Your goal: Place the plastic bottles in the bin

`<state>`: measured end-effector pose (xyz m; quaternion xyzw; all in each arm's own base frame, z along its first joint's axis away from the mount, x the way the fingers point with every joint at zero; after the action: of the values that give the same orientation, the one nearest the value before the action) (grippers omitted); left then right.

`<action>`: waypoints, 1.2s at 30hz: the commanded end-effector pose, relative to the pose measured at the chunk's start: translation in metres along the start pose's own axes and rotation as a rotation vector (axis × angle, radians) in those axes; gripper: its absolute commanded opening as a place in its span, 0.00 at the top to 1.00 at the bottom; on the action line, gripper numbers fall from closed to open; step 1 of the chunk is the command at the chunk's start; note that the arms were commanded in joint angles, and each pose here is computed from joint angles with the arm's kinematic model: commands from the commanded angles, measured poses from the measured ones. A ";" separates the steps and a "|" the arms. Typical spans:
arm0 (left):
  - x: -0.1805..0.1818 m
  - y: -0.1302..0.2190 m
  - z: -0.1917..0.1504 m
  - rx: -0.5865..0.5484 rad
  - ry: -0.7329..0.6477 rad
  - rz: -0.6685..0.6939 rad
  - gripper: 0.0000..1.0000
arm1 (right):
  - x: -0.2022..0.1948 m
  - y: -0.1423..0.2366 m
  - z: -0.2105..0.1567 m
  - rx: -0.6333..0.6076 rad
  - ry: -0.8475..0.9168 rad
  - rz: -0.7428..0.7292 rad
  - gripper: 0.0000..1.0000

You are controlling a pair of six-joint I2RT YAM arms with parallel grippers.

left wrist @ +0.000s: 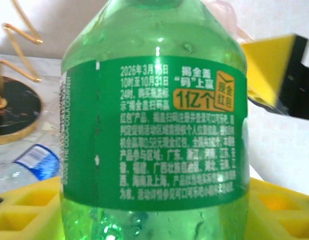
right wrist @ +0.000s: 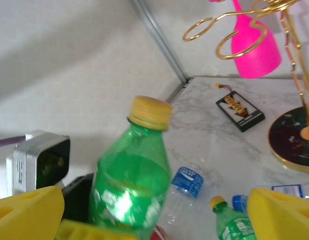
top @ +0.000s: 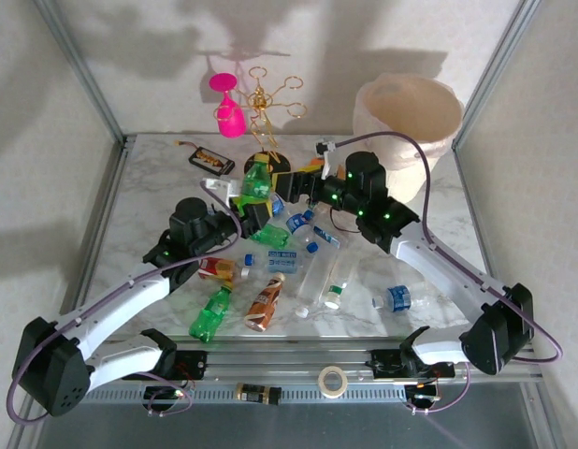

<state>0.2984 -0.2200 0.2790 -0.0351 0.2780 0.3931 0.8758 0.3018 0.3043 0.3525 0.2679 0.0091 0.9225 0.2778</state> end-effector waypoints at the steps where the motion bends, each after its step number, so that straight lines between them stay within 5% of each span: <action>1: -0.028 -0.004 0.017 -0.056 -0.083 -0.079 0.60 | 0.013 -0.009 0.006 -0.002 -0.010 0.096 0.09; 14: -0.039 -0.012 0.009 -0.065 -0.084 -0.078 0.59 | 0.005 -0.025 -0.030 0.086 -0.112 0.168 0.25; 24: -0.040 -0.015 0.009 -0.066 -0.071 -0.087 0.57 | 0.009 -0.026 -0.046 0.106 -0.127 0.209 0.21; 30: -0.042 -0.015 0.007 -0.063 -0.069 -0.090 0.56 | 0.009 -0.028 -0.049 0.109 -0.117 0.213 0.47; 36: -0.038 -0.014 0.005 -0.068 -0.068 -0.071 0.35 | 0.004 -0.032 -0.042 0.081 -0.105 0.182 0.53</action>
<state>0.2929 -0.2491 0.2806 -0.0329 0.2493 0.3827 0.8890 0.2915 0.3343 0.3141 0.3403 0.0096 0.9226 0.1816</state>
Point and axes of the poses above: each hand's point on the last joint's axis, 136 mm out from that joint toward the fingers, its own y axis back along the fingers, its own x axis along the line the jaws close on, z = x × y, the point moved 2 cm from there along y, back along the fingers, and after that the axes turned 3 degrees about y, right-handed, at the moved point
